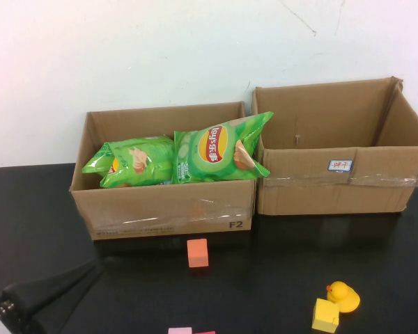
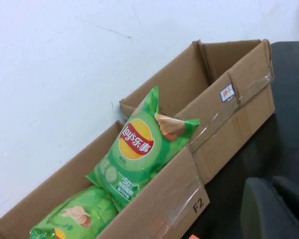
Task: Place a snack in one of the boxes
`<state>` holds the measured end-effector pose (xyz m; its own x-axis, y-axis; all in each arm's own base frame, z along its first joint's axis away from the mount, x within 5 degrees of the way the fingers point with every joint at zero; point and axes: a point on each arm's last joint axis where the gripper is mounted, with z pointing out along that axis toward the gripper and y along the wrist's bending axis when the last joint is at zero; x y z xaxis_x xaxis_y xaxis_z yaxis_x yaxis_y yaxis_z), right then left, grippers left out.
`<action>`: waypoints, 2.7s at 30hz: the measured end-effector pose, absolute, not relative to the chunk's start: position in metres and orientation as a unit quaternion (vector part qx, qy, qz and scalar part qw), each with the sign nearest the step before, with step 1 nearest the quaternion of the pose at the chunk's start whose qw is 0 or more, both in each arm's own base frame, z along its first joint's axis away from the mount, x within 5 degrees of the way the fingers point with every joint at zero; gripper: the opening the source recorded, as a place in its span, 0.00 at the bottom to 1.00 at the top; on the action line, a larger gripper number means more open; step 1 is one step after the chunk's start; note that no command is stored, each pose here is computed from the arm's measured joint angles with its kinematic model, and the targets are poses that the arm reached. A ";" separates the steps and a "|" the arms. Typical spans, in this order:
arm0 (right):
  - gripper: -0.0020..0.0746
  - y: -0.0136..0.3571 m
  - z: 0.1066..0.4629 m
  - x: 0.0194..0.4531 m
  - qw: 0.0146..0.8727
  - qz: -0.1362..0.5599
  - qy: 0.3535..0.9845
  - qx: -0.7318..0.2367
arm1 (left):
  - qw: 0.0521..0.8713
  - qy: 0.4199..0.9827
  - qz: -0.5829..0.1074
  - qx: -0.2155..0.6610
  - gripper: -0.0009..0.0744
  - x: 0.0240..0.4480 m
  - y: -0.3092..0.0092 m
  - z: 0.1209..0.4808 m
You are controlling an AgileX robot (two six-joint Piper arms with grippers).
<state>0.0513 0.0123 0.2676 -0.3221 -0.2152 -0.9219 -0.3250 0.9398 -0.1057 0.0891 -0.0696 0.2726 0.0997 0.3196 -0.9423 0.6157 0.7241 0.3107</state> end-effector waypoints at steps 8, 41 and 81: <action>0.02 0.015 0.239 0.052 0.525 0.061 0.833 -0.165 | 0.635 0.676 -0.107 0.358 0.01 0.089 -0.068 0.263; 0.02 0.015 0.215 0.053 0.495 0.058 0.850 -0.170 | 0.763 0.645 0.003 -0.029 0.01 0.047 0.004 0.287; 0.02 0.016 0.215 0.053 0.494 0.059 0.851 -0.169 | 0.592 0.802 -0.065 -0.050 0.01 0.053 -0.003 0.173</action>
